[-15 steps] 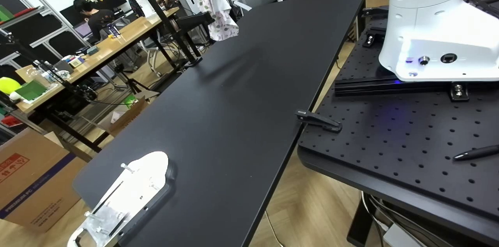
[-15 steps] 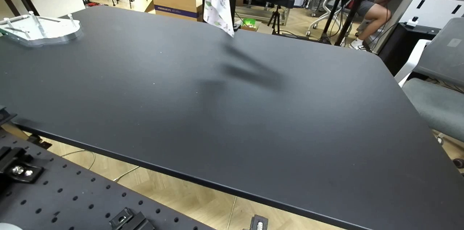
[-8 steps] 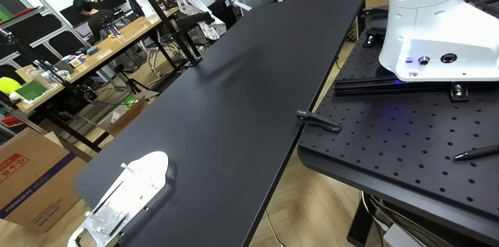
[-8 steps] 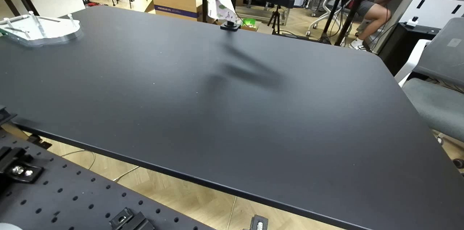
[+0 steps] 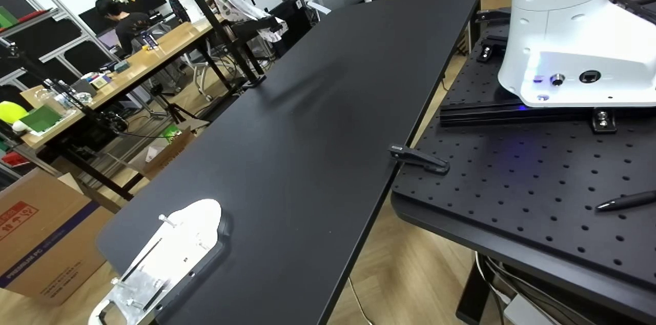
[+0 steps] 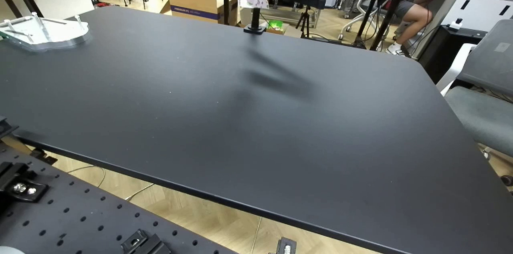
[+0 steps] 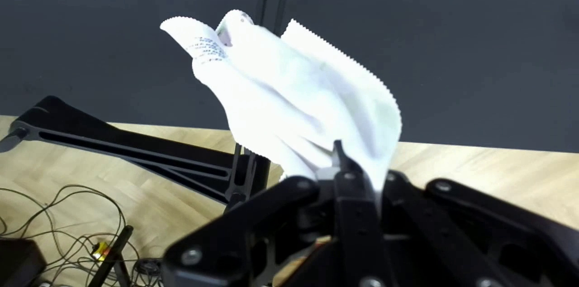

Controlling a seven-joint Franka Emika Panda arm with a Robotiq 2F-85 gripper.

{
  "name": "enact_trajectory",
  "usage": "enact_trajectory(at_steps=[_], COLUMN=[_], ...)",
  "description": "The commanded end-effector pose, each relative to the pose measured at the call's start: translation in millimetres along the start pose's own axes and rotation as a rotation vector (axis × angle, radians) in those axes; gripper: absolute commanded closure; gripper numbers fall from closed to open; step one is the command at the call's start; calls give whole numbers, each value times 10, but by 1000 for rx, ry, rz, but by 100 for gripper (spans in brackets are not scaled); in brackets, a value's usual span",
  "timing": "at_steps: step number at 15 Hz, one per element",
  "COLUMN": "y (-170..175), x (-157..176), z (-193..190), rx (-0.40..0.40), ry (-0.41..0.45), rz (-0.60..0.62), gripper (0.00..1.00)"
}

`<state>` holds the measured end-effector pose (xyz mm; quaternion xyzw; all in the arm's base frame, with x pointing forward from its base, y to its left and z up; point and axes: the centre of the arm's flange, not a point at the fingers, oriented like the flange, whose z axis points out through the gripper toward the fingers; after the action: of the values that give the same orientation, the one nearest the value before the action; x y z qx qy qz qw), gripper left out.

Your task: Hang the cloth on the stand

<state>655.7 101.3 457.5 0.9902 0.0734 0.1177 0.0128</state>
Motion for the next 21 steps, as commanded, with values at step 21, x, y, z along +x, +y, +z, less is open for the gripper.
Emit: enact_trajectory(at_steps=[21], y=[44], x=[-503], z=[1023], rx=[43], ry=[-301], rz=[27], gripper=[100])
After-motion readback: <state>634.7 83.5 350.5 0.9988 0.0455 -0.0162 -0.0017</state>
